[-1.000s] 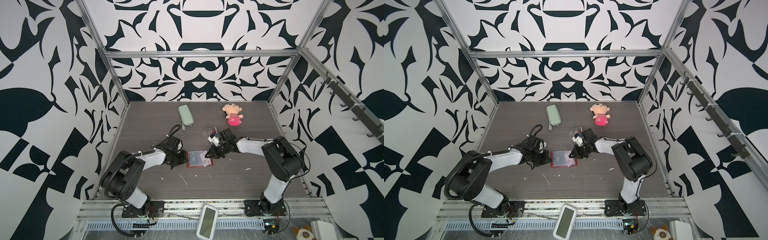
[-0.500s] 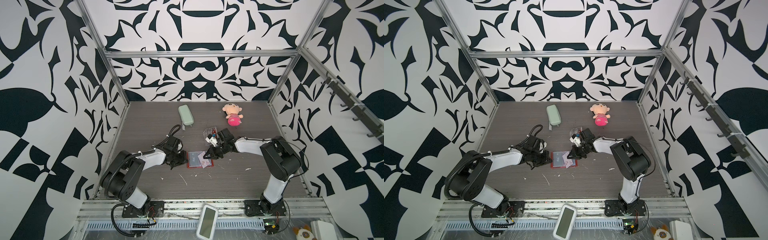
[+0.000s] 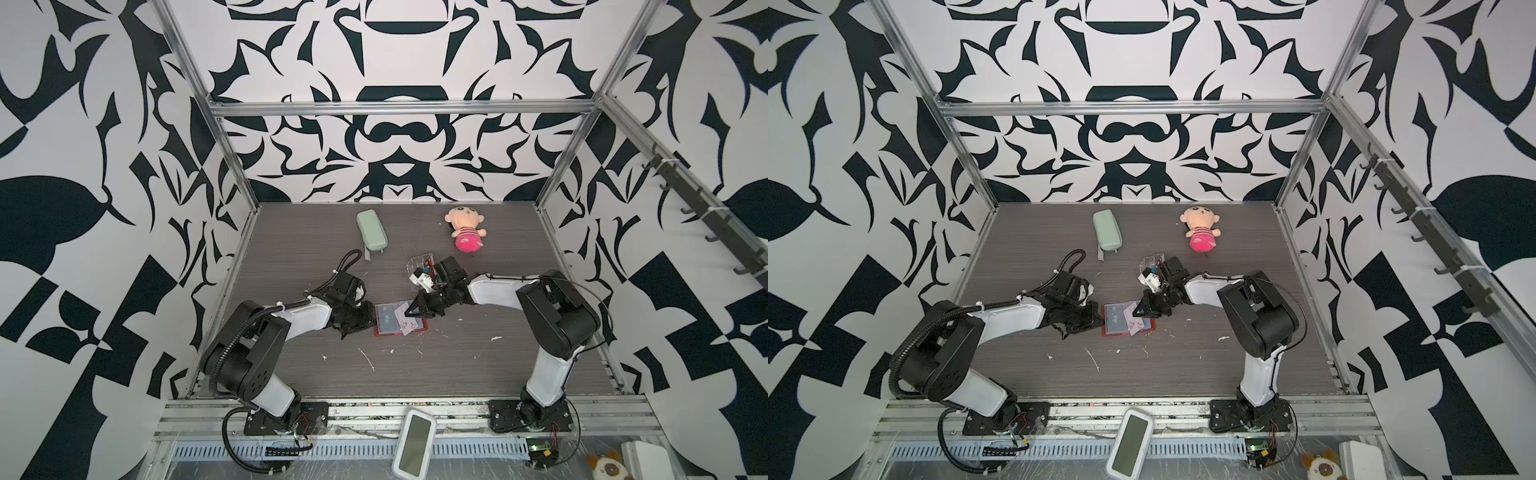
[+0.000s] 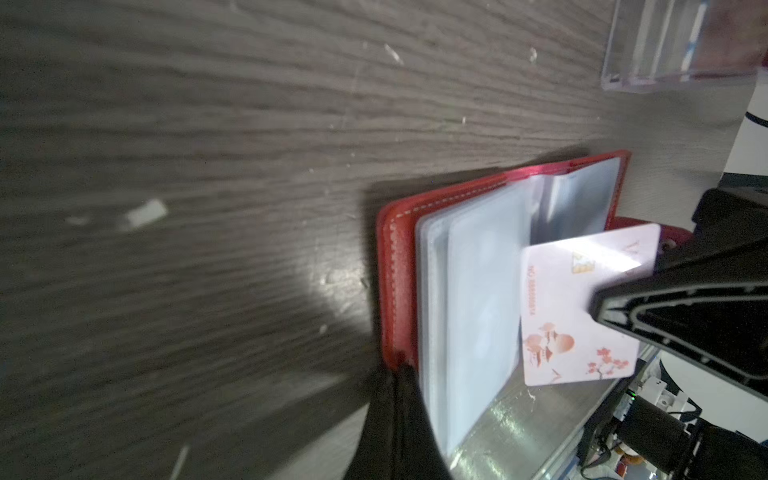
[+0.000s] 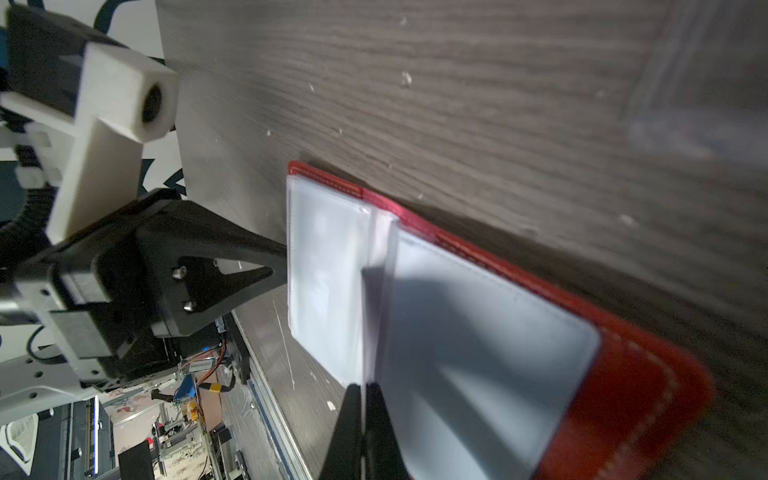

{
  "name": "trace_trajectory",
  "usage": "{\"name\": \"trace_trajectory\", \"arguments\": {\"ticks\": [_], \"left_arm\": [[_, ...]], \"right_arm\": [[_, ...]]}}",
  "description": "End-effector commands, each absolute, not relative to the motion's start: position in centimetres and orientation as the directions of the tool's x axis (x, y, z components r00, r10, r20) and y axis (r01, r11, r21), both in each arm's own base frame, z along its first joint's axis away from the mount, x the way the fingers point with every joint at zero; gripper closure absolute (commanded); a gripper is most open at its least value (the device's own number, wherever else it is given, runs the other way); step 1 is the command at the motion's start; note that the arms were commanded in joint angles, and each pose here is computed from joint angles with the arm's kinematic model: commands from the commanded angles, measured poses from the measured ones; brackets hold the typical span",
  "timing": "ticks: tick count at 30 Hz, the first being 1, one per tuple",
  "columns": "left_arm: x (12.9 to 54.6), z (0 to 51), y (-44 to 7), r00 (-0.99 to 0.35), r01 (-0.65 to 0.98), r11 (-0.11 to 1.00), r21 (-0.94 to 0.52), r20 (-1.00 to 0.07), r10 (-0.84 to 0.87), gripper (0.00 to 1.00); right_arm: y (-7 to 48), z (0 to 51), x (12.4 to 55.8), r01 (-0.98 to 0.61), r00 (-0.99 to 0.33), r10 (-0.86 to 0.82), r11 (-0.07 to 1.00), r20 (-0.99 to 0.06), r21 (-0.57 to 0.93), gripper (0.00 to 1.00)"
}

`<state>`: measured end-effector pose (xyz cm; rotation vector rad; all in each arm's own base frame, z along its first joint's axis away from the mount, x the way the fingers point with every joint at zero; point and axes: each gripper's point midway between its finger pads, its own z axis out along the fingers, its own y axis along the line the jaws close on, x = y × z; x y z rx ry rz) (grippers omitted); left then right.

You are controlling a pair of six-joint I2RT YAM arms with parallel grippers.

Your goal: Put the credit cards into the card holder

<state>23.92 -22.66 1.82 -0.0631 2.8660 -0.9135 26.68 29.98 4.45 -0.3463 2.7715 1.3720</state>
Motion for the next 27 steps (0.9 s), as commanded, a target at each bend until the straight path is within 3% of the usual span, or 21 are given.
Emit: {"name": "trace_trajectory", "arguments": {"ticks": [1,27], "left_arm": [[21.5,-0.6,-21.2,-0.998,-0.049,0.856,-0.514,-0.018,-0.068,1.00],[21.3,-1.0,-20.8,-0.994,-0.088,0.857,-0.507,-0.006,-0.105,1.00]], "right_arm": [[30.9,5.2,27.1,-0.232,-0.970,-0.186,0.544,-0.154,0.806,1.00],[30.8,3.6,27.9,-0.195,-0.981,-0.102,0.549,-0.167,0.813,1.00]]}}
